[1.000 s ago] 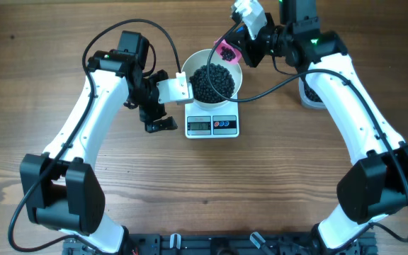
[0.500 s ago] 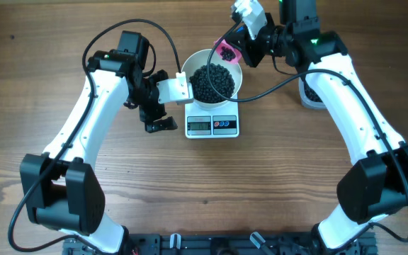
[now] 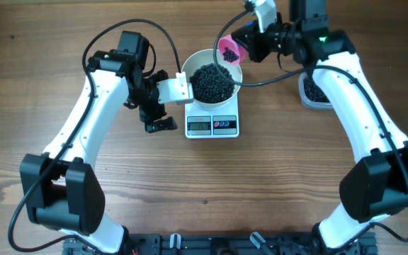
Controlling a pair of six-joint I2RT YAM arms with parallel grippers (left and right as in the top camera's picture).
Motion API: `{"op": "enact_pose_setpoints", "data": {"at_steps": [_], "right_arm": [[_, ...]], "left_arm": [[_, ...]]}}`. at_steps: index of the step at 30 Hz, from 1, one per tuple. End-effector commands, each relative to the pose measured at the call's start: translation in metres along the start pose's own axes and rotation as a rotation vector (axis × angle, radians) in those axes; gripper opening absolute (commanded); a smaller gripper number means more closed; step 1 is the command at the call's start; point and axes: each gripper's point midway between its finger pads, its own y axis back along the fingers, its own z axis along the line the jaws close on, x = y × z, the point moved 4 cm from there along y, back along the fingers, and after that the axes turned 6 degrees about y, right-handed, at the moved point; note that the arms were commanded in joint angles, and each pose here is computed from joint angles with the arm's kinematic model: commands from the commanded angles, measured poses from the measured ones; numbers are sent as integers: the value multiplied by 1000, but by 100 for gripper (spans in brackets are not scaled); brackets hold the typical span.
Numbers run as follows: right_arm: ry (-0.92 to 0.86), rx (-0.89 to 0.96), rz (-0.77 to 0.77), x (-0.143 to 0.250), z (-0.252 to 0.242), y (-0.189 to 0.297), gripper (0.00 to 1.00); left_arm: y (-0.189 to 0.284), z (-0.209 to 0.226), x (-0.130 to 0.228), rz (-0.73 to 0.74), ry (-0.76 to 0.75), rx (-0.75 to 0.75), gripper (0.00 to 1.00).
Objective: Scoop item into bowl and weigh 150g on scale
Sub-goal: 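Carry the empty scoop with the right gripper back to the bean tub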
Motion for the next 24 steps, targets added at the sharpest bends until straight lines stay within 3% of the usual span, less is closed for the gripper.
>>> {"op": "enact_pose_setpoints", "data": {"at_steps": [1, 12, 18, 24], "right_arm": [[-94, -24, -48, -11, -4, 16, 4], [-438, 15, -102, 0, -53, 55, 4], [-531, 61, -134, 11, -82, 81, 4], [-714, 127, -29, 59, -102, 112, 4]], "left_arm": [[-2, -2, 0, -17, -12, 17, 100], [-2, -2, 0, -17, -12, 17, 100], [-2, -2, 0, -17, -12, 17, 100], [-2, -2, 0, -17, -12, 17, 100]]}}
